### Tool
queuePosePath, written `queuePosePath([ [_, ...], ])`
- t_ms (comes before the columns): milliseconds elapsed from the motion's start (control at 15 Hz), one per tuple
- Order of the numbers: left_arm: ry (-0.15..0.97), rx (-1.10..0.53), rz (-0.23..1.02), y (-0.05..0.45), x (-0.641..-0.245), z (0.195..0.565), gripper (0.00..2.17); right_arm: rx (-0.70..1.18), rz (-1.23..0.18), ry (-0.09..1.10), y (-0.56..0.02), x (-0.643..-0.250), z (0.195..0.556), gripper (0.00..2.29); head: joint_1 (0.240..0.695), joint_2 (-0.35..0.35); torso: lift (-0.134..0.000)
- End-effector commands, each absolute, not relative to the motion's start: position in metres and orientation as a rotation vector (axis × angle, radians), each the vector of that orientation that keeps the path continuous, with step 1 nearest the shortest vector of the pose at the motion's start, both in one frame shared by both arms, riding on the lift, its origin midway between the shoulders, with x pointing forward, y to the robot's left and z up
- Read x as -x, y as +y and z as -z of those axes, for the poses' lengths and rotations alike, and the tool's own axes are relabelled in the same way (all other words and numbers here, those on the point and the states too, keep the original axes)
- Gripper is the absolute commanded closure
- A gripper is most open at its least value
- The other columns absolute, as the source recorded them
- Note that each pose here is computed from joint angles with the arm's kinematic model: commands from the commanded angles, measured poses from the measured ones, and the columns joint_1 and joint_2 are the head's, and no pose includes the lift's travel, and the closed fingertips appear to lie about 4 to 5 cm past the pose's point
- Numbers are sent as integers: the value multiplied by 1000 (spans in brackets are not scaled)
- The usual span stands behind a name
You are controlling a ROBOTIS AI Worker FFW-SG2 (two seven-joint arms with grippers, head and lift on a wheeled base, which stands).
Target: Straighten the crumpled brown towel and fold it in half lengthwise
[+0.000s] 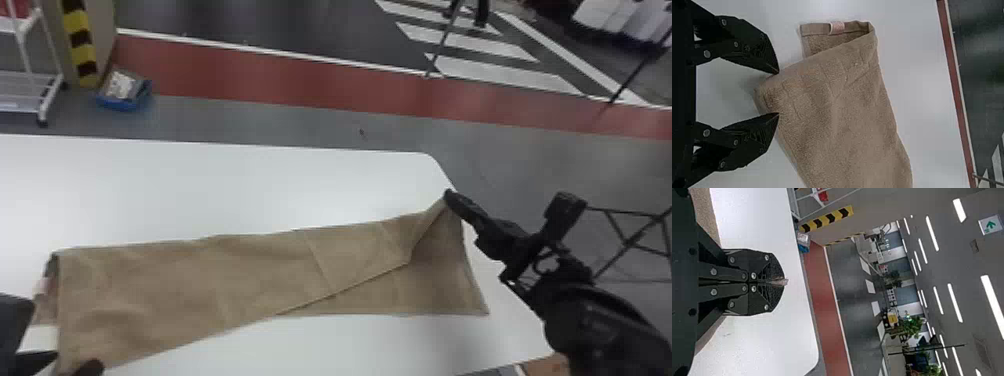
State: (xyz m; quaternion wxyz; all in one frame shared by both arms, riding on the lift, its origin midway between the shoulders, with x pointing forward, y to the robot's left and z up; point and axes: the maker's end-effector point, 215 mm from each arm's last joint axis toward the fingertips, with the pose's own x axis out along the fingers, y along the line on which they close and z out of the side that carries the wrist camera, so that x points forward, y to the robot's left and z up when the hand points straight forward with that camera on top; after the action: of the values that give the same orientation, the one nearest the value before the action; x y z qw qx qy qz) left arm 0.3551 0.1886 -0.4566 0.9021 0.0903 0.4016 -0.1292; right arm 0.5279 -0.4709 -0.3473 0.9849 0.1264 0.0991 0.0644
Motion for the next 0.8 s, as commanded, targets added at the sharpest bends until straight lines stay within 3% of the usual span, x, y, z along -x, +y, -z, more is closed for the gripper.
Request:
queuePosePath([
  [0, 831, -188, 266, 190, -356, 457, 836, -255, -132, 198, -470, -528, 347, 1214, 695, -346, -123],
  [267, 828, -191, 267, 188, -357, 456, 1720, -258, -128, 194, -473, -526, 345, 1214, 695, -345, -123],
  [467, 805, -193, 270, 187, -359, 445, 1720, -269, -125, 180, -478, -523, 340, 1214, 695, -348, -123],
  [733, 710, -181, 264, 189, -374, 400, 1720, -269, -115, 152, -489, -519, 319, 1214, 695, -350, -123],
])
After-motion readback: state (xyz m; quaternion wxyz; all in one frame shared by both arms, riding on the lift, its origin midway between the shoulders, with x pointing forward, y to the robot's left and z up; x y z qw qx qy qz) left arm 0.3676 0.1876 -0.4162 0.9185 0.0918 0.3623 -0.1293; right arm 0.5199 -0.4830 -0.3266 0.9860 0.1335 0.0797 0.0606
